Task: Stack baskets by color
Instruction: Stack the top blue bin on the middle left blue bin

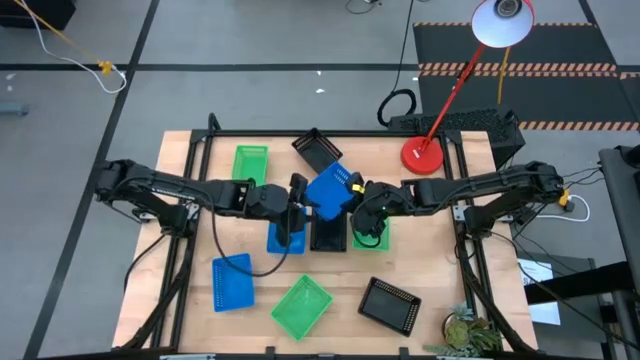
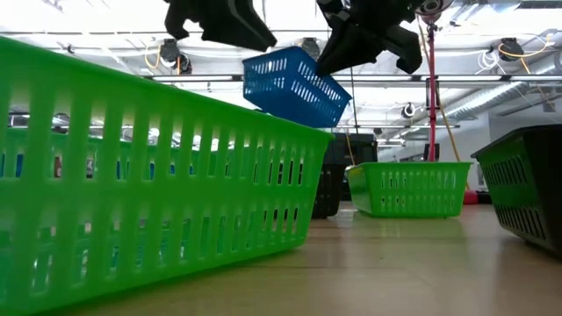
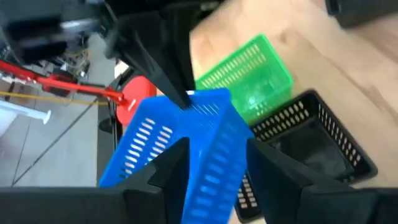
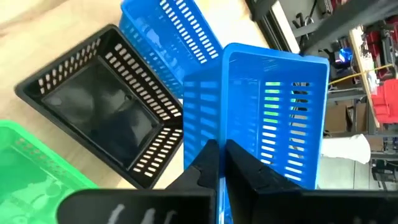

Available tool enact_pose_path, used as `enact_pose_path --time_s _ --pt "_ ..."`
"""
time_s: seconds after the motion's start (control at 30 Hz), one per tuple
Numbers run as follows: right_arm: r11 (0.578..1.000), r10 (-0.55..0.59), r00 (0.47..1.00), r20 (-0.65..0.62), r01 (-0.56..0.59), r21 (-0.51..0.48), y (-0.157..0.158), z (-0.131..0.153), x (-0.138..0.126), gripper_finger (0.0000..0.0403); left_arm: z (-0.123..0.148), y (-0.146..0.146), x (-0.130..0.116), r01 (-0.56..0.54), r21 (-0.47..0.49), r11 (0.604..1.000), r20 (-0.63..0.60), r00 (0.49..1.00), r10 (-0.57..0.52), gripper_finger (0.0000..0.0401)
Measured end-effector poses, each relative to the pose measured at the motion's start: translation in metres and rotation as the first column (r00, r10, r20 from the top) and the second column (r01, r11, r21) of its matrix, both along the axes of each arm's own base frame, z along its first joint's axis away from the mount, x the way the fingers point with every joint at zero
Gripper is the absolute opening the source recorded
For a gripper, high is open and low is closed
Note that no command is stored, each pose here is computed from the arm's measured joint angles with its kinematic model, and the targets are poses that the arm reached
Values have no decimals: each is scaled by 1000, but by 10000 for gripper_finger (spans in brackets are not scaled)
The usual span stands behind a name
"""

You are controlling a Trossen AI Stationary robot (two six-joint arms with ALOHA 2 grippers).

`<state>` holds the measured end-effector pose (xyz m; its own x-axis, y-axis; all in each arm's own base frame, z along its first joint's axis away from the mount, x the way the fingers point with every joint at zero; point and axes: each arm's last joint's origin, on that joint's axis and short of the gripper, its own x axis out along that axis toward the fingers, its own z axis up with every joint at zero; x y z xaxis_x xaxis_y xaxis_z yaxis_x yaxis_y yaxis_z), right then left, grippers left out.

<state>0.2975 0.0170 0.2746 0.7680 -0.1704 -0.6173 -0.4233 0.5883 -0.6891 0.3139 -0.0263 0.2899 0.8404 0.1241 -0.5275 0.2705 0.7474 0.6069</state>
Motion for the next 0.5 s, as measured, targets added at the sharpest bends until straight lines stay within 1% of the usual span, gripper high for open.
enact_pose_path --time_s 0.13,0.23,0.3,0.5 --pt "999 41 999 -8 -41 -24 6 0 -1 4 -7 3 1 -8 6 1000 -50 999 9 139" --pt "996 76 997 -14 -77 -53 10 0 -1 5 -6 5 1 -10 10 1000 -44 999 10 127" --pt "993 91 996 -17 -92 -67 12 0 -1 5 -8 5 0 -5 11 1000 -70 998 6 117" --pt "992 100 995 1 -99 -80 12 1 0 6 -11 5 -3 21 43 999 -114 993 -16 73"
